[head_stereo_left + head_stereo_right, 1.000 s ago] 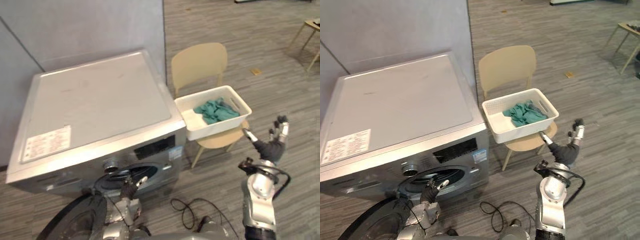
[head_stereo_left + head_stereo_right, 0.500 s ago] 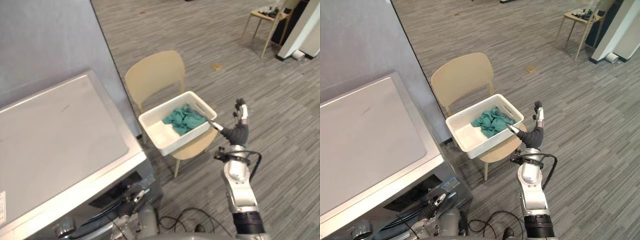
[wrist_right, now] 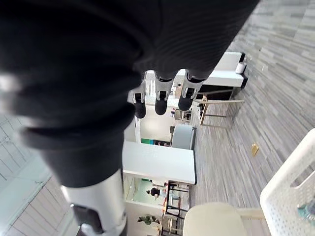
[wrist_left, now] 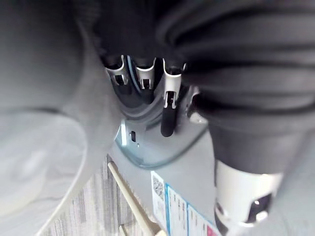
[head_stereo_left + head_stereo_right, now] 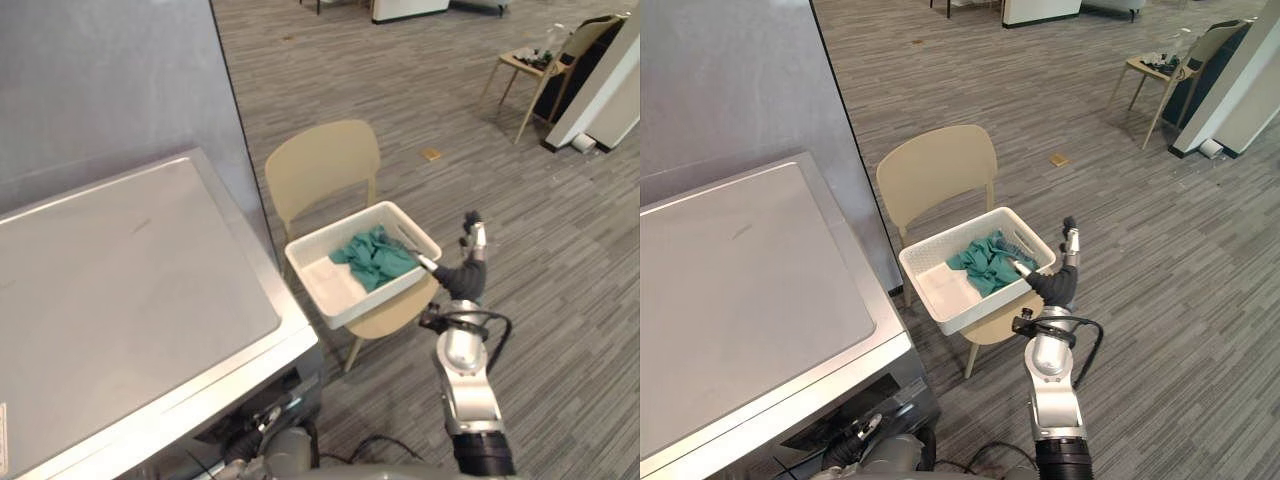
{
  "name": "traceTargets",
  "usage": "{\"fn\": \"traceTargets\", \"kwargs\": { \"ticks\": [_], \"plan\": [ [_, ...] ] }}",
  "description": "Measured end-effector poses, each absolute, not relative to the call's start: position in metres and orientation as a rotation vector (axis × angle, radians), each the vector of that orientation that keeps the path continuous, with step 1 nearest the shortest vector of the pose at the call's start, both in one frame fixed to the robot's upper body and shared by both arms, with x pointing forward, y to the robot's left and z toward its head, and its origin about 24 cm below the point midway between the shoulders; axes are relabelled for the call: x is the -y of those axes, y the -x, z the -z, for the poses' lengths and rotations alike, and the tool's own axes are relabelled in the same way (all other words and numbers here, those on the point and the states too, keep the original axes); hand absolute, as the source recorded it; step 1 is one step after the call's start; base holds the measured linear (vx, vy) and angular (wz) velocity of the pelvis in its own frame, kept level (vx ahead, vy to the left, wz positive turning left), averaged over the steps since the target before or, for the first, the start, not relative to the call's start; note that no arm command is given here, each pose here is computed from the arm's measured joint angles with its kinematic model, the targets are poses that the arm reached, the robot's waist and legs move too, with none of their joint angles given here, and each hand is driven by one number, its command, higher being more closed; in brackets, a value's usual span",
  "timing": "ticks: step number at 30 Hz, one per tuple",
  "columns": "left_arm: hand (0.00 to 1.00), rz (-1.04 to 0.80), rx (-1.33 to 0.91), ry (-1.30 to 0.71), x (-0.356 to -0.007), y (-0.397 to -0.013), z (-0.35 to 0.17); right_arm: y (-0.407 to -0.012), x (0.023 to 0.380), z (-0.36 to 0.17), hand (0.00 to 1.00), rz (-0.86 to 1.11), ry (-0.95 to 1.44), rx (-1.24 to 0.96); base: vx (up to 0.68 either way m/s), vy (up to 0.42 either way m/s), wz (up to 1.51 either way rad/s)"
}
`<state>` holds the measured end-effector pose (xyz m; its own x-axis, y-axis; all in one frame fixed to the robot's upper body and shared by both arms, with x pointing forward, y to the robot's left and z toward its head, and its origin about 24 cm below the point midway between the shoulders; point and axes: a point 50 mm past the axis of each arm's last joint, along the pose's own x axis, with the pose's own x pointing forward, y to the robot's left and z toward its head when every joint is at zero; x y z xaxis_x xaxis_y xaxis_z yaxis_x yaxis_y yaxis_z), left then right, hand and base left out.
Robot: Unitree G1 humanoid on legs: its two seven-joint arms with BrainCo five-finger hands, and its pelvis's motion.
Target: Pick up the laundry basket with both hands and put the clothes into the washing machine.
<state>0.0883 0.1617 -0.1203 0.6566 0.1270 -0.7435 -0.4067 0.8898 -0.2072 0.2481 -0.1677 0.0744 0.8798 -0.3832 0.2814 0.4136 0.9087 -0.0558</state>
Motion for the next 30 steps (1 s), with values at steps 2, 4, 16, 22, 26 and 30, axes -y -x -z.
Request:
{"fn": "traceTargets", "kwargs": {
  "ticks": [2,4,16,22,26,30],
  "plan": [
    [0.0,-0.291,-0.795,0.352,-0.162,-0.093,0.121,-0.243,0.178,-0.064,0.0,0.447,0.14,0.22,0.01,-0.095,0.26],
    [0.0,-0.293,-0.793,0.31,-0.167,-0.097,0.123,-0.242,0.185,-0.052,0.0,0.46,0.182,0.162,0.02,-0.173,0.58],
    [0.0,-0.232,-0.665,0.265,-0.173,-0.137,0.113,-0.275,0.282,-0.032,0.0,0.544,0.407,-0.102,0.04,-0.276,0.84],
    [0.0,-0.221,-0.682,0.291,-0.17,-0.144,0.117,-0.268,0.369,-0.079,0.0,0.763,0.475,-0.077,0.11,0.076,0.98],
    [0.0,-0.247,-0.703,0.309,-0.173,-0.139,0.121,-0.277,0.37,-0.075,0.0,0.733,0.447,-0.123,0.07,0.188,0.37],
    [0.0,-0.253,-0.76,0.297,-0.18,-0.122,0.128,-0.273,0.371,-0.047,0.0,0.642,0.464,-0.295,0.11,0.185,0.32]
  ]
}}
